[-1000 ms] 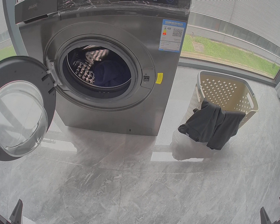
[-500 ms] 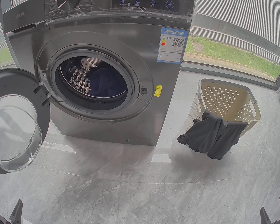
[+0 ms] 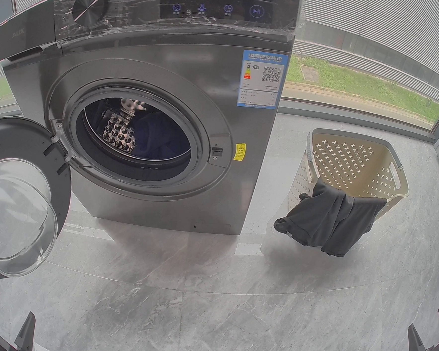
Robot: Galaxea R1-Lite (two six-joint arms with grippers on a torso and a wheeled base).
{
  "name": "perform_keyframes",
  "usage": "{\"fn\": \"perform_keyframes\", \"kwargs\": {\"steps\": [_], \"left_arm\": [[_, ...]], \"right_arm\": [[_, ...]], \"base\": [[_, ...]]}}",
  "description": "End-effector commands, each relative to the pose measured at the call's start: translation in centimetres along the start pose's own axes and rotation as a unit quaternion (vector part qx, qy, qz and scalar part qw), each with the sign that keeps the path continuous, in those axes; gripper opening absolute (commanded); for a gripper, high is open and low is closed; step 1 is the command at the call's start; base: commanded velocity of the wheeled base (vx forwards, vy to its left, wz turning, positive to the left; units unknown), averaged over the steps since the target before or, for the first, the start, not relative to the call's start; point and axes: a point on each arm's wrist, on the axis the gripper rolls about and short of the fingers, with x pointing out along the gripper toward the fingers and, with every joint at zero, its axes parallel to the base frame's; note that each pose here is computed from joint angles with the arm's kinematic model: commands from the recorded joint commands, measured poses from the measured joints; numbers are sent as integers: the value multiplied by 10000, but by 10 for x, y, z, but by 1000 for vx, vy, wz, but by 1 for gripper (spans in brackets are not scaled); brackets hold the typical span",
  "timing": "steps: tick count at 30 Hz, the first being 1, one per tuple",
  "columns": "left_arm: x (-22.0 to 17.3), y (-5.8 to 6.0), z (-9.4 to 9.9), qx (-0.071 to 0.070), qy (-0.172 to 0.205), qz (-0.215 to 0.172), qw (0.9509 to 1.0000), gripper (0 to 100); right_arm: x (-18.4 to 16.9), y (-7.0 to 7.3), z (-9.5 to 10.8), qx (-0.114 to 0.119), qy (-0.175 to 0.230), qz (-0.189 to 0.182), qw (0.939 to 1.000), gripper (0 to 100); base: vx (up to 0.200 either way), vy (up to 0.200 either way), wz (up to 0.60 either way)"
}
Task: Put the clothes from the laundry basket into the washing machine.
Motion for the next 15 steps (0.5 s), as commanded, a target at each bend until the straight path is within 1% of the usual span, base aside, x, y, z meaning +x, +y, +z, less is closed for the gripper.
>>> {"fn": "perform_keyframes", "kwargs": {"steps": [1, 15], "left_arm": [[0, 0, -4, -11, 14, -2, 10000, 100], [0, 0, -4, -11, 14, -2, 10000, 100]], "right_arm": [[0, 0, -2, -2, -10, 2, 10000, 100], [0, 0, -2, -2, -10, 2, 10000, 100]], "base": [[0, -200, 0], [0, -200, 0]]}}
